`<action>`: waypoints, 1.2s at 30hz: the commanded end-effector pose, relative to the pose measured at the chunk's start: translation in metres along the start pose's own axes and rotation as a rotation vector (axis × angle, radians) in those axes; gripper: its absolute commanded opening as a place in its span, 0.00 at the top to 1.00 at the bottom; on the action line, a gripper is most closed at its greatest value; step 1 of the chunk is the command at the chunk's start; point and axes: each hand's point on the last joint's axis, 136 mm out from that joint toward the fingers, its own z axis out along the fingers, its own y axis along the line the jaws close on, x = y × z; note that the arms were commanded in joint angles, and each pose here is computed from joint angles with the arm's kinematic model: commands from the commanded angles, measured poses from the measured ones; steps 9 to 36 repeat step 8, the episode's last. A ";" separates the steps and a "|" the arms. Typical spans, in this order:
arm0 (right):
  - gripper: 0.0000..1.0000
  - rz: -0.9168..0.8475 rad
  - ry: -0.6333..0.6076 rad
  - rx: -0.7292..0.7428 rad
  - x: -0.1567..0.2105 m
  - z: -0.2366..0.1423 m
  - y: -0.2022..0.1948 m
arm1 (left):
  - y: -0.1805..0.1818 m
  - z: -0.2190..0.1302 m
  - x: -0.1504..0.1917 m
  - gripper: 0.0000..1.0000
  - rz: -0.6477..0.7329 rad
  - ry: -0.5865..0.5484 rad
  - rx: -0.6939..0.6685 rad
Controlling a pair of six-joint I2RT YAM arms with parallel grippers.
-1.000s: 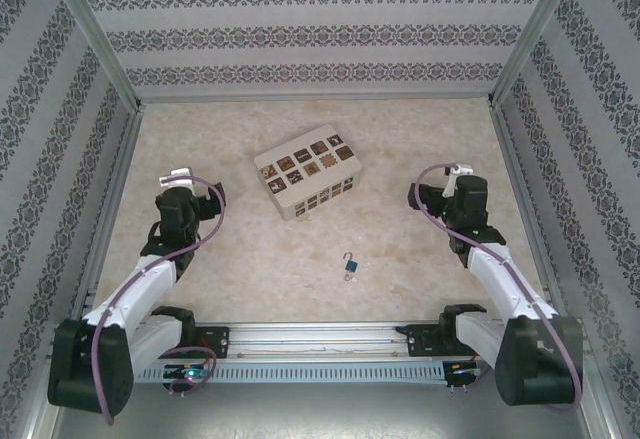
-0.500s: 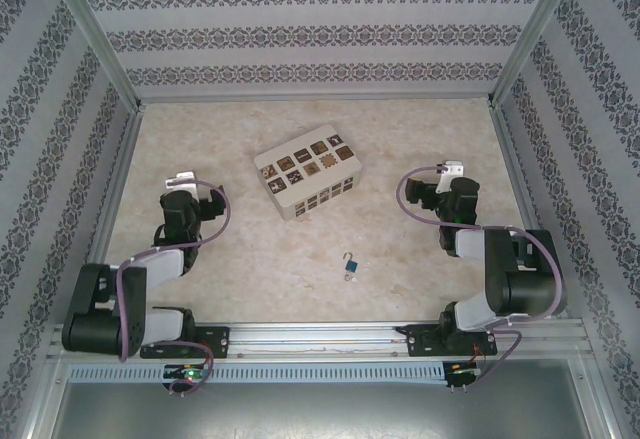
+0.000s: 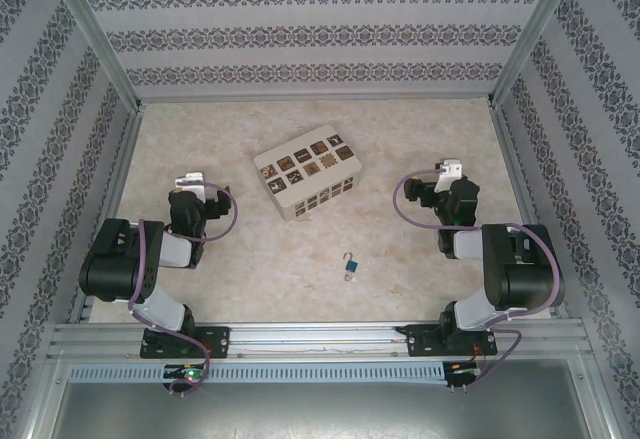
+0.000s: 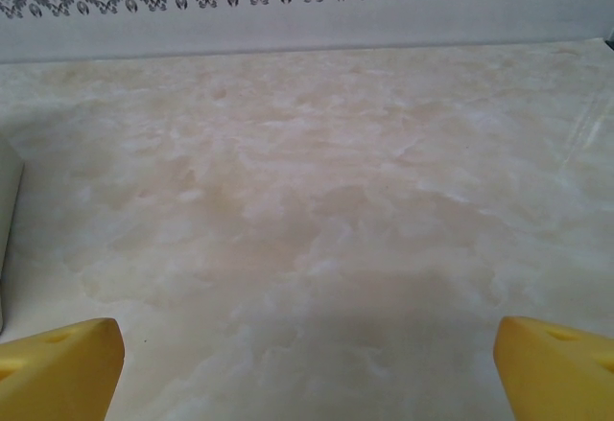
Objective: Unlock a padlock with a key
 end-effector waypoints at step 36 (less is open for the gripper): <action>0.02 -0.031 -0.025 0.019 -0.007 0.002 0.002 | 0.004 0.004 -0.018 0.01 0.008 -0.055 -0.014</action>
